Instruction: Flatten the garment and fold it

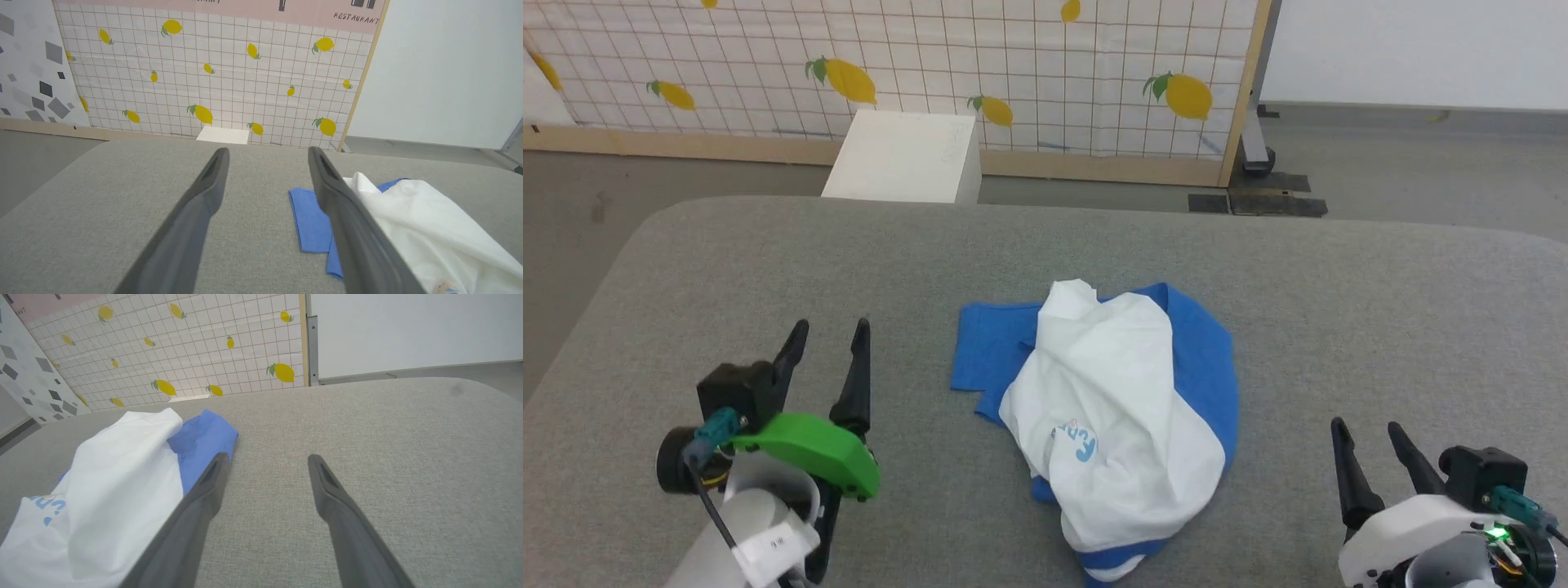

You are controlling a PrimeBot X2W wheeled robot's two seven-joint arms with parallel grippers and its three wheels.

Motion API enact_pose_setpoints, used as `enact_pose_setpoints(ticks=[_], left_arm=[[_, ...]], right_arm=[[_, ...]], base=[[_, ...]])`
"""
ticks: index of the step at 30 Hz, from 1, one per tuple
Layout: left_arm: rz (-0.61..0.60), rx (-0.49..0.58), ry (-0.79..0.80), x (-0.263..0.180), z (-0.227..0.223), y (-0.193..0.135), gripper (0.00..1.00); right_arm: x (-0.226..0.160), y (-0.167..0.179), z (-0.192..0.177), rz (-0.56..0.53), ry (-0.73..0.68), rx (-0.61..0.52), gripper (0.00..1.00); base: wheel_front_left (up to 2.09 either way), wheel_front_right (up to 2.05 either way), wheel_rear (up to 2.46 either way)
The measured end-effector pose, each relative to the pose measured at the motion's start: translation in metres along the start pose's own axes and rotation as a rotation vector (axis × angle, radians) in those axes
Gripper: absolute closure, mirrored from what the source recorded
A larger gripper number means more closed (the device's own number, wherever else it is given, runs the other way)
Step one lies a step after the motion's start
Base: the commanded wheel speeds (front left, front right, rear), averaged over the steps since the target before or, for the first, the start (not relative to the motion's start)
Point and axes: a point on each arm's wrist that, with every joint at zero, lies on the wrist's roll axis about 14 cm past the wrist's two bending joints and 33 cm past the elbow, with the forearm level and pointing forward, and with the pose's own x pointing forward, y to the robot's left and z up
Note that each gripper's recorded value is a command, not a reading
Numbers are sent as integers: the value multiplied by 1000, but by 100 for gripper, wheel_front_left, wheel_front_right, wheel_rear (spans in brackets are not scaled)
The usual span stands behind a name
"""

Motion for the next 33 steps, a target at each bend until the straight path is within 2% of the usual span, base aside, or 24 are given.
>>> enact_pose_setpoints(ticks=[6,13,17,23,27,28,29,30,33], left_arm=[[54,3,-46,-10,5,4,0],[103,-13,-35,-11,-6,9,0],[130,-42,-24,-12,-13,14,0],[173,-49,6,-16,-27,24,0],[205,-56,29,-20,-36,32,0],[211,-55,33,-21,-37,34,0],[215,-59,35,-21,-39,35,0],[215,-61,35,-22,-39,36,0],[206,-64,40,-23,-41,35,0]], right_arm=[[27,21,-11,61,172,-43,0],[76,49,-25,126,461,-191,0],[84,49,-56,119,653,-264,0],[90,61,-95,158,784,-291,0],[98,69,-103,185,794,-298,0],[100,71,-104,191,797,-298,51],[102,73,-103,196,788,-296,71],[103,74,-102,201,775,-291,100],[106,80,-93,213,713,-259,100]], base=[[0,0,0],[0,0,0],[0,0,0],[0,0,0],[0,0,0],[0,0,0],[0,0,0],[0,0,0],[0,0,0]])
